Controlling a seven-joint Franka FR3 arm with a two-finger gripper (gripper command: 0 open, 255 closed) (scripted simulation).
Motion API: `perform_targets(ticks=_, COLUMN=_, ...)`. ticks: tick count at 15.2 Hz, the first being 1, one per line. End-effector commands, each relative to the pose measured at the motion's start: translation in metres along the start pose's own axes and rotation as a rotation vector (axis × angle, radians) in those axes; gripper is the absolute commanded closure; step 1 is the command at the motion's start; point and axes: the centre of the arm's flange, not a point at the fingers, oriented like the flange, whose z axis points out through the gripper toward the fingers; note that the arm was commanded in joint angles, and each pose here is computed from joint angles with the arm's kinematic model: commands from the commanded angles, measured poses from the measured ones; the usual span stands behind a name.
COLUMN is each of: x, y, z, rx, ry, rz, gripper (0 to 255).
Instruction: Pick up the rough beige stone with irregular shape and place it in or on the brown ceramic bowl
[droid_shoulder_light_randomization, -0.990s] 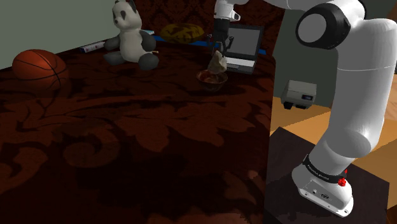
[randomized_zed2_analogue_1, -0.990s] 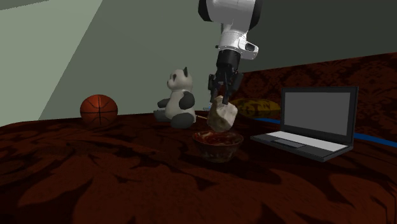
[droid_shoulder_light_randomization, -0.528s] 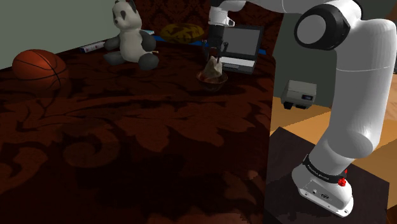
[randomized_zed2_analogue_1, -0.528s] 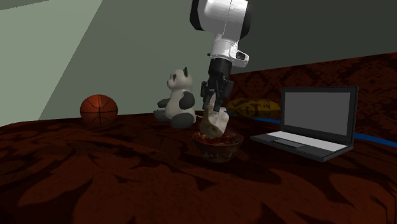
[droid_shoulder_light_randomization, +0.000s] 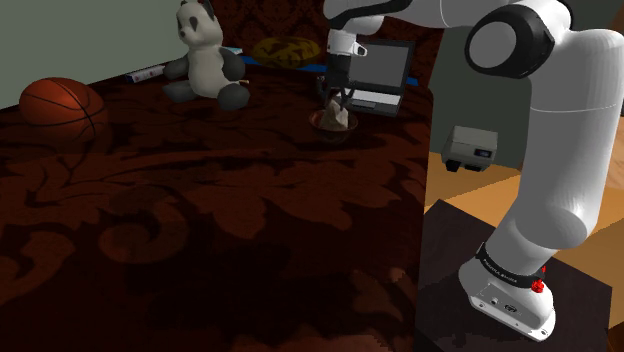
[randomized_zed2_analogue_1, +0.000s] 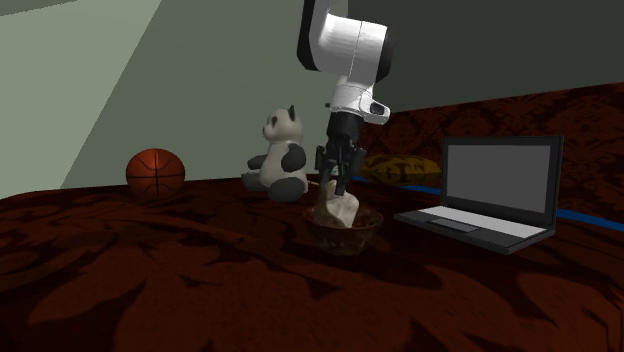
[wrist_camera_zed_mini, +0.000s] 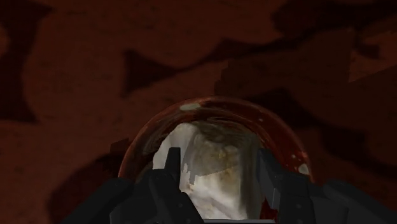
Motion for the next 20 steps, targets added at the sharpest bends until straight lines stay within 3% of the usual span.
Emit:
perform_targets(ticks=1, x=0.004, y=0.001, z=0.013, rx=0.001, ry=0.001, rz=0.0, gripper=255)
perform_targets(ticks=9, x=0.004, y=0.001, z=0.013, rx=0.001, ry=0.001, rz=0.0, gripper=255)
perform_targets(ticks=10, x=0.004, y=0.001, z=0.013, rx=0.001, ry=0.001, rz=0.0, gripper=0)
perform_targets(ticks=15, x=0.004, y=0.001, z=0.013, rx=0.001, ry=0.001, rz=0.0, gripper=0)
perform_targets(ticks=19, x=0.004, y=0.001, z=-0.037, rx=0.001, ry=0.001, rz=0.0, gripper=0)
perform_targets(ticks=20, x=0.004, y=0.001, z=-0.037, rx=0.001, ry=0.001, rz=0.0, gripper=0)
